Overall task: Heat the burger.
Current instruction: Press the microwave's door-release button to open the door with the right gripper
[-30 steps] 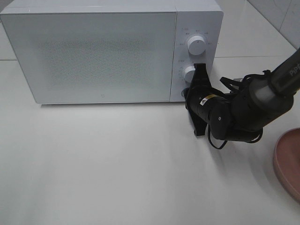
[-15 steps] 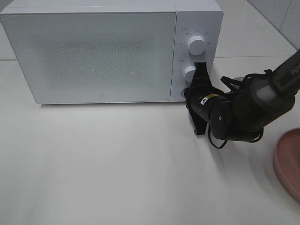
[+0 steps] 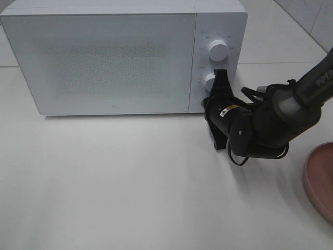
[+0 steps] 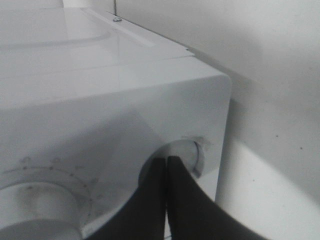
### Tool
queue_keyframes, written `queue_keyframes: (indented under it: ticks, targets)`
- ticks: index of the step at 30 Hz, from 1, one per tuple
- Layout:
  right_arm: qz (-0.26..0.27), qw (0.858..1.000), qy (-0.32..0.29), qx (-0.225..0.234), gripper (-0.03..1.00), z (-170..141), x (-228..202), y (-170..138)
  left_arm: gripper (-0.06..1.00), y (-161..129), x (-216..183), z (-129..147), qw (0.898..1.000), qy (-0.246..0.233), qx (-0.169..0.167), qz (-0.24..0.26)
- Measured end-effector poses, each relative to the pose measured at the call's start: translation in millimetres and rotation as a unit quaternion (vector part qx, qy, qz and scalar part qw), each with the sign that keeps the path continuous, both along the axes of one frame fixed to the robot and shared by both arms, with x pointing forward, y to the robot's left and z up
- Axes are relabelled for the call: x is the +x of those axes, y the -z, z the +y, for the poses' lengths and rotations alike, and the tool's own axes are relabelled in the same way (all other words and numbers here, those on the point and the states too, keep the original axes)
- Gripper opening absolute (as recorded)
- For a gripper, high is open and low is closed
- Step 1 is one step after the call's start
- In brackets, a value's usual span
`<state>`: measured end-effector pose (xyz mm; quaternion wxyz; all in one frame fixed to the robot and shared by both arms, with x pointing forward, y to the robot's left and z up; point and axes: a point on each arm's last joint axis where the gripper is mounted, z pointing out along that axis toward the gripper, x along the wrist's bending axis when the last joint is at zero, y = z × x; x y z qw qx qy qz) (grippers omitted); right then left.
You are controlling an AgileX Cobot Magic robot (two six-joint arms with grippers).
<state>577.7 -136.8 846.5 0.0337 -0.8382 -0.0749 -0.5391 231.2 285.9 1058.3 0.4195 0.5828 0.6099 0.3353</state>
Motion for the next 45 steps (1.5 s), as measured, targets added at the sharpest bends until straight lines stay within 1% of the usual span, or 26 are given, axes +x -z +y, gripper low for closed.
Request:
queue_keyframes:
  ticks: [3,8,13,18,25,26,45]
  targets:
    - [0.000,1.000,-0.001,-0.002,0.00,0.2,0.5,1.0,0.99,0.0,0.0,0.0,1.000,0.000,0.000,0.000]
    - [-0.017,1.000,0.001,-0.024,0.00,0.5,0.9,2.0,0.99,0.0,0.0,0.0,1.000,0.000,0.000,0.000]
    - [-0.021,0.999,0.004,-0.030,0.00,-0.5,3.4,0.6,0.99,0.0,0.0,0.0,1.000,0.000,0.000,0.000]
    - [-0.017,0.999,0.007,-0.027,0.00,-0.2,7.3,-0.4,0.99,0.0,0.0,0.0,1.000,0.000,0.000,0.000]
    - [0.005,1.000,0.022,-0.014,0.00,1.9,12.7,-0.1,0.99,0.0,0.0,0.0,1.000,0.000,0.000,0.000]
    - [0.021,0.999,0.022,-0.011,0.00,3.4,13.7,0.9,0.99,0.0,0.0,0.0,1.000,0.000,0.000,0.000]
    - [0.031,0.999,0.027,-0.009,0.00,3.5,13.5,-1.7,0.99,0.0,0.0,0.0,1.000,0.000,0.000,0.000]
